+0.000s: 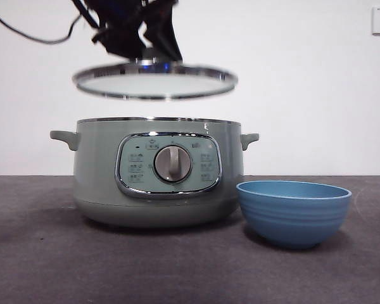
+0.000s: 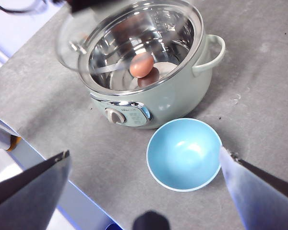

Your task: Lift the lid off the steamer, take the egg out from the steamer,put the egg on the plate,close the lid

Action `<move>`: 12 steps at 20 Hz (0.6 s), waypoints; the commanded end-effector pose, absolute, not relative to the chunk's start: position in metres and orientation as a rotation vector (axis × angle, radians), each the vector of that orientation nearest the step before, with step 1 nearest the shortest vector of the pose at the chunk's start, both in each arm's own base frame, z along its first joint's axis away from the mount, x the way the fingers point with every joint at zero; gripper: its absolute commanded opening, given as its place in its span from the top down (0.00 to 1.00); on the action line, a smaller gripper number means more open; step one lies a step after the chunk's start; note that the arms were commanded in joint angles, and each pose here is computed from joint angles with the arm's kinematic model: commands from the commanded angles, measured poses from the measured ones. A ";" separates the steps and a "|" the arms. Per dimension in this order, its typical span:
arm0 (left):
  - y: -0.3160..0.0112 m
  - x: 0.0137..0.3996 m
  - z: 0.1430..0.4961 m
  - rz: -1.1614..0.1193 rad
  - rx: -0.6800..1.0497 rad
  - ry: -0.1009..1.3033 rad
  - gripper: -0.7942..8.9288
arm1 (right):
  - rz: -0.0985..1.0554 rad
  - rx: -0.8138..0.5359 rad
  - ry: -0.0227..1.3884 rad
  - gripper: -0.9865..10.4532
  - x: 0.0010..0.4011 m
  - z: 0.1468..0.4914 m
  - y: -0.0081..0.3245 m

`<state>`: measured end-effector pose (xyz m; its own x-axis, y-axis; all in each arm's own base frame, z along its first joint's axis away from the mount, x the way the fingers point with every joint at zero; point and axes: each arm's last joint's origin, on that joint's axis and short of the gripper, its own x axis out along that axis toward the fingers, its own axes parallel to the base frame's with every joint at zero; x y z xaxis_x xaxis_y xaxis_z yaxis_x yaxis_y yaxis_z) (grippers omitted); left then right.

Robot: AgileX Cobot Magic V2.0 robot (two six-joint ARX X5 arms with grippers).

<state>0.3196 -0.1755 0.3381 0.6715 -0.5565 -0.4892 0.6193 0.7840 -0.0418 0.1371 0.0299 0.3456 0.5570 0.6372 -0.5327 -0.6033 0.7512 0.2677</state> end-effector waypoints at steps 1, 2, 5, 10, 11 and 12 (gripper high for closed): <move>-0.168 0.305 0.370 -0.674 0.109 0.399 0.93 | 0.733 0.062 0.651 0.39 0.142 0.345 0.031; -0.164 0.298 0.378 -0.673 0.107 0.382 0.93 | 0.733 0.064 0.648 0.39 0.144 0.345 0.031; -0.146 0.265 0.409 -0.639 0.106 0.330 0.93 | 0.743 0.094 0.623 0.39 0.157 0.346 0.036; -0.105 0.194 0.452 -0.565 0.101 0.242 0.93 | 0.822 0.136 0.589 0.39 0.186 0.344 0.063; -0.097 0.180 0.458 -0.546 0.101 0.228 0.93 | 0.824 0.132 0.586 0.39 0.192 0.343 0.072; -0.090 0.167 0.462 -0.535 0.100 0.216 0.93 | 0.824 0.118 0.583 0.39 0.198 0.341 0.080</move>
<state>0.1718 -0.0926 0.4506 0.8219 -0.4849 -0.2989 0.5177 0.8547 0.0368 0.1982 0.0800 0.3392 0.5323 0.7188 -0.4472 -0.6697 0.6807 0.2970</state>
